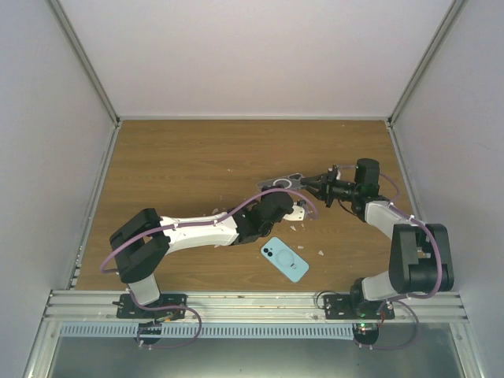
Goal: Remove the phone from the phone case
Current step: Pick up the phone at the center of the board.
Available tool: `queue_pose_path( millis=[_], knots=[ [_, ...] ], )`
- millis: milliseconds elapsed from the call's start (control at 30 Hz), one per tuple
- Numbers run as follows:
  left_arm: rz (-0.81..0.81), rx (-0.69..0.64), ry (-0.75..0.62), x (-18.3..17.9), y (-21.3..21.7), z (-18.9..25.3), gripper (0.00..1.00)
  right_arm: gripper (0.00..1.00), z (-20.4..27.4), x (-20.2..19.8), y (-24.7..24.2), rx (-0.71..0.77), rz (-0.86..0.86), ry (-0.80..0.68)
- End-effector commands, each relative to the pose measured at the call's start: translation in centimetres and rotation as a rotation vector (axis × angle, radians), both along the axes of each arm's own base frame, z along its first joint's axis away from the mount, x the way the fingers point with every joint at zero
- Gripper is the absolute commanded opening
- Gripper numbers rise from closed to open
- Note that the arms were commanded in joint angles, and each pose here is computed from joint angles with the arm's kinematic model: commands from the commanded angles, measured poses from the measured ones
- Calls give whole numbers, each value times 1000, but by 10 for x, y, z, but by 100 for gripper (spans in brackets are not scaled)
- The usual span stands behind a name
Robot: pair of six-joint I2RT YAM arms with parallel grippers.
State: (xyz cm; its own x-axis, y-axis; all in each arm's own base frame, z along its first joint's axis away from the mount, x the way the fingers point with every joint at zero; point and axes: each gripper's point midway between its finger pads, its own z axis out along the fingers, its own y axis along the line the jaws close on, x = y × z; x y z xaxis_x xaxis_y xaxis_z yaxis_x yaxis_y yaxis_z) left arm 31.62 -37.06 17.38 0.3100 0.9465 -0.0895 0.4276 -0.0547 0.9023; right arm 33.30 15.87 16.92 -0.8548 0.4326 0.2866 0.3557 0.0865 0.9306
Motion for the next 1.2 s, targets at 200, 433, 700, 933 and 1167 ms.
queue_pose_path(
  millis=[200,433,700,933,1167],
  knots=[
    [-13,-56,-49,6,-6,20,0,38,29,12,-10,-26,3,-127],
    [35,-161,61,29,-4,48,0,91,57,38,-28,-98,-23,-281],
    [110,-358,244,54,3,82,0,99,109,67,-51,-208,-63,-529],
    [148,-675,480,74,15,128,0,99,141,73,-56,-325,-67,-762],
    [136,-948,638,87,41,170,0,99,190,86,-61,-419,-96,-1018]
  ],
)
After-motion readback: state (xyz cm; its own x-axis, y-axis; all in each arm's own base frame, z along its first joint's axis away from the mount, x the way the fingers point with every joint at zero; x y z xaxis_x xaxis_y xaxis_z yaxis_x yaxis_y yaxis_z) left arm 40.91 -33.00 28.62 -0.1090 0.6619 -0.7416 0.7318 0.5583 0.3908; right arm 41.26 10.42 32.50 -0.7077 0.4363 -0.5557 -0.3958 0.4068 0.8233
